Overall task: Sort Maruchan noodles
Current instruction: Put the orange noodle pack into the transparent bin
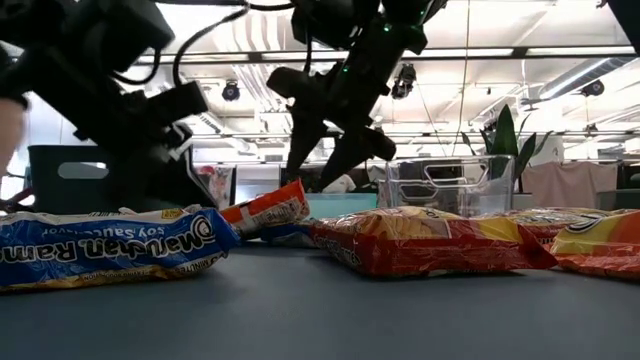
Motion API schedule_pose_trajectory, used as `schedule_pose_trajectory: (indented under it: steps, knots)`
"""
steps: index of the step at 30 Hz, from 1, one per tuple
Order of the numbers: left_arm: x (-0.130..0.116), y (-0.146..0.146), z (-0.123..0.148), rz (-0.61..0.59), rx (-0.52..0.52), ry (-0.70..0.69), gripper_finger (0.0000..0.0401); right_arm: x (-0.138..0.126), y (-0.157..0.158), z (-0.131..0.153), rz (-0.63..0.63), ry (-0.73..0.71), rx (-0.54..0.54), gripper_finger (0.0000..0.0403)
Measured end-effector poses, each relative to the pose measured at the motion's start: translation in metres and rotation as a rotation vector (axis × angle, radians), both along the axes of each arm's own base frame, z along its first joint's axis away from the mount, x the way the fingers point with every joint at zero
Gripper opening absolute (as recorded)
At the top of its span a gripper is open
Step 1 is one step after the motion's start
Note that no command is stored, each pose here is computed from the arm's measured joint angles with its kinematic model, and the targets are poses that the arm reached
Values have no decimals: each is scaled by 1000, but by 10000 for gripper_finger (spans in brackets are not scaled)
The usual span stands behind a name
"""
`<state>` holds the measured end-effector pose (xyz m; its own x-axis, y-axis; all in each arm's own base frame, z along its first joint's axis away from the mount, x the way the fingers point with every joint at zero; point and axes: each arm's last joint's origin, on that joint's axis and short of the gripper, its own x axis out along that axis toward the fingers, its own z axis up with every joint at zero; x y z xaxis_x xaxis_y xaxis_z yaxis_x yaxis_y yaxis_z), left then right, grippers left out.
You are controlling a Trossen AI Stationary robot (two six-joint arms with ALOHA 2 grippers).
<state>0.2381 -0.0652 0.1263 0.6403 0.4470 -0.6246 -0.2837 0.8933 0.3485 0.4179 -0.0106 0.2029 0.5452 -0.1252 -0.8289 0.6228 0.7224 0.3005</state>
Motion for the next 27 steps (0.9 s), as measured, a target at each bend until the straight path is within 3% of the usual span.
schedule_pose_trajectory:
  steps: [10, 19, 27]
  knots:
    - [2, 0, -11, 3, -18, 32, 0, 4, -3, 0, -11, -39, 13, 291]
    - [3, 1, -12, 8, -23, 30, 0, 13, 1, 22, -15, -103, 33, 287]
    - [-1, 3, -16, 33, -39, 34, 0, 11, 11, 15, -99, -74, 21, 285]
